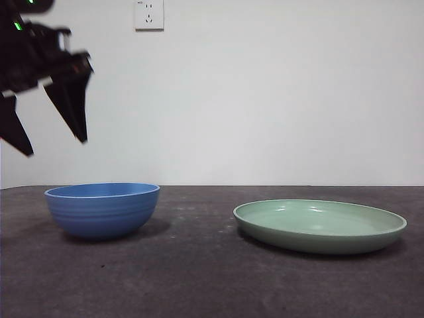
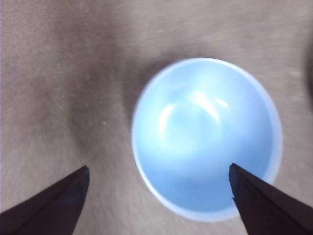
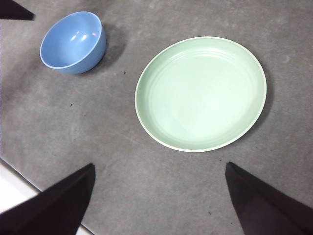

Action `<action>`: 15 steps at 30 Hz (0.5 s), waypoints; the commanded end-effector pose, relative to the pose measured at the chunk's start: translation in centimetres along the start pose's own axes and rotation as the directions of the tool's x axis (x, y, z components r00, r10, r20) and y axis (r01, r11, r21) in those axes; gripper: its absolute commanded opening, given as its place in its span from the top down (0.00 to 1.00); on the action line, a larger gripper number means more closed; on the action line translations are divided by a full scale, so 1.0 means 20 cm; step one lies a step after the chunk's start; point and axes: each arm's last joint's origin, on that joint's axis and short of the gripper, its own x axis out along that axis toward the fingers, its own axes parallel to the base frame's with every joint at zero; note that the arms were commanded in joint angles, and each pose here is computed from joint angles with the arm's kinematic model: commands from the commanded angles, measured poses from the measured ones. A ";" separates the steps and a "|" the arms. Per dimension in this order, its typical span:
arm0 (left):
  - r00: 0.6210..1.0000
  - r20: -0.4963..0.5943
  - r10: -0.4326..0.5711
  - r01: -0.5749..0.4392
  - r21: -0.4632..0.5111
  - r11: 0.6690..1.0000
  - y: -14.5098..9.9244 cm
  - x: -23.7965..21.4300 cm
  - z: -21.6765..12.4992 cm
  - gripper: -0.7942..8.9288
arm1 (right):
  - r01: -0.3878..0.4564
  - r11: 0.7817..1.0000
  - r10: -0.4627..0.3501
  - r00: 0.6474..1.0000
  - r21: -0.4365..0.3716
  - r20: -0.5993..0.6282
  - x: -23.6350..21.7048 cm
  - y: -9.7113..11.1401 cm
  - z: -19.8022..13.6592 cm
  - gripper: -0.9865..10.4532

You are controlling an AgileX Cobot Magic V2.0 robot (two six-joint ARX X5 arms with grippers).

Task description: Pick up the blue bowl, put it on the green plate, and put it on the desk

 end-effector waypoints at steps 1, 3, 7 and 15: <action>0.999 -0.029 0.018 -0.017 0.010 1.000 0.01 0.09 0.04 0.45 | -0.003 1.000 0.003 1.000 -0.004 0.018 -0.01 0.01 0.02 0.54; 0.998 -0.056 0.018 -0.018 0.008 1.000 0.01 0.16 0.04 0.45 | -0.003 1.000 0.003 1.000 -0.004 0.018 -0.01 0.01 0.02 0.54; 0.994 -0.108 0.019 -0.019 0.002 1.000 0.03 0.28 0.04 0.45 | -0.002 1.000 0.002 1.000 -0.005 0.019 -0.01 0.01 0.02 0.54; 0.987 -0.157 0.020 -0.021 -0.004 1.000 0.03 0.39 0.03 0.56 | -0.002 1.000 0.002 1.000 -0.009 0.025 -0.01 0.01 0.03 0.54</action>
